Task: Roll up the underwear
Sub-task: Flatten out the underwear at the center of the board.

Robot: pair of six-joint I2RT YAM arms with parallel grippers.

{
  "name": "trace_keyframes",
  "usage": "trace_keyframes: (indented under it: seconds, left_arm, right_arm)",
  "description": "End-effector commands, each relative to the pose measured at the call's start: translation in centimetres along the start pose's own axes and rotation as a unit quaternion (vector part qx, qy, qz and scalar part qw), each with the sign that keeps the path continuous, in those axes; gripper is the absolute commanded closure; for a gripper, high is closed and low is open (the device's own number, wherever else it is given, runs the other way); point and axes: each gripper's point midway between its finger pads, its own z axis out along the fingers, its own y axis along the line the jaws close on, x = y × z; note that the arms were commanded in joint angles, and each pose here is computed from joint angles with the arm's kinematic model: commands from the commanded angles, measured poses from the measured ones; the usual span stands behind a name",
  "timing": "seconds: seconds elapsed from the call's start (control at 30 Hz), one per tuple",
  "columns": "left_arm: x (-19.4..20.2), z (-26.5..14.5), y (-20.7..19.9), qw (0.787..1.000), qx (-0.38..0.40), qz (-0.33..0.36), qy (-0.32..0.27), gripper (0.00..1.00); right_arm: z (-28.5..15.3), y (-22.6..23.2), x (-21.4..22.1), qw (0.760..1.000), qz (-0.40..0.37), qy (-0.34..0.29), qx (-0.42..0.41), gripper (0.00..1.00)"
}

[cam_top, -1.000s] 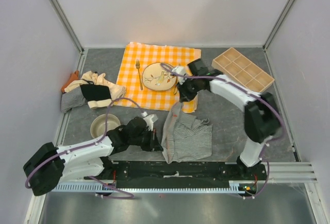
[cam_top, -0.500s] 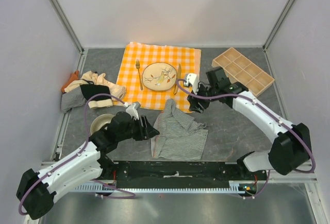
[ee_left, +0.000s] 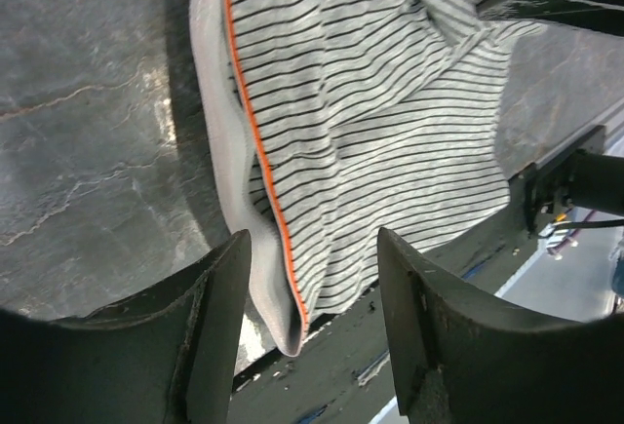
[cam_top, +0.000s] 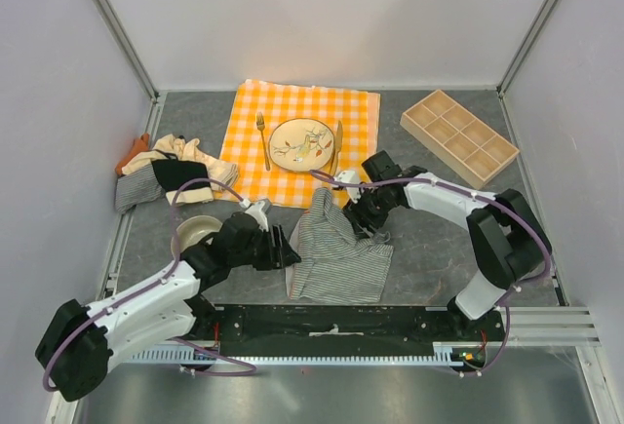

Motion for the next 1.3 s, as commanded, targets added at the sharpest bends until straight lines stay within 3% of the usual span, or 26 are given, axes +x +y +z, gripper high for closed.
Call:
trace_keyframes:
  seconds: [0.0,0.13,0.2,0.3,0.33,0.37,0.4,0.47,0.6,0.73,0.83,1.03,1.13,1.27]
  left_arm:
    - [0.8,1.3,0.8,1.0,-0.002,0.013,0.014,0.39]
    - [2.2,2.4,2.3,0.999,-0.024,0.01,0.044,0.38]
    - [3.1,2.9,2.7,0.998,-0.032,0.01,0.061,0.4]
    - [3.9,3.1,2.5,0.996,-0.03,0.01,0.078,0.56]
    - [4.2,3.0,2.1,0.996,-0.018,0.011,0.087,0.68]
    - [4.5,3.0,1.9,0.995,-0.013,0.011,0.094,0.74]
    - [5.1,2.8,1.2,0.994,0.004,0.011,0.107,0.82]
    - [5.4,2.5,0.4,0.993,0.021,0.01,0.116,0.89]
    - [6.3,1.9,-1.7,0.989,0.059,0.007,0.134,0.91]
    - [6.7,1.6,-2.6,0.986,0.077,0.006,0.145,0.89]
    - [5.9,1.5,-2.8,0.989,0.072,0.008,0.128,0.8]
    - [2.6,-0.3,-2.9,0.997,0.041,0.044,0.052,0.6]
    - [0.5,-1.1,-3.3,0.997,0.031,0.065,0.009,0.5]
    - [-0.8,-1.5,-4.0,0.997,0.033,0.076,-0.013,0.47]
  right_arm:
    - [1.5,0.5,-0.7,1.0,0.007,-0.001,-0.006,0.37]
    - [2.2,0.1,0.2,1.0,0.017,0.019,-0.001,0.45]
    - [1.9,0.4,0.3,1.0,0.016,0.019,-0.003,0.6]
    - [0.8,0.7,0.1,1.0,0.005,0.013,0.0,0.82]
    - [0.1,0.9,-0.2,1.0,-0.001,0.008,0.002,0.86]
    - [-0.2,1.0,-0.1,1.0,-0.013,0.009,0.002,0.92]
    - [-0.9,1.2,0.1,1.0,-0.016,0.012,0.004,0.93]
    - [-1.7,0.7,0.7,0.999,-0.028,0.026,0.022,0.95]
    - [-3.6,-3.2,0.5,0.99,-0.033,0.038,0.132,0.92]
    - [-4.0,-6.4,-0.1,0.978,-0.021,0.039,0.203,0.8]
    - [-4.2,-8.5,-0.5,0.973,-0.001,0.04,0.225,0.71]
    - [-5.9,-6.8,-2.1,0.994,0.028,-0.024,0.106,0.44]
    - [-5.0,-4.8,-2.5,0.997,0.06,-0.04,0.035,0.43]
    - [-2.0,-4.8,-1.6,0.995,0.103,-0.01,-0.009,0.43]
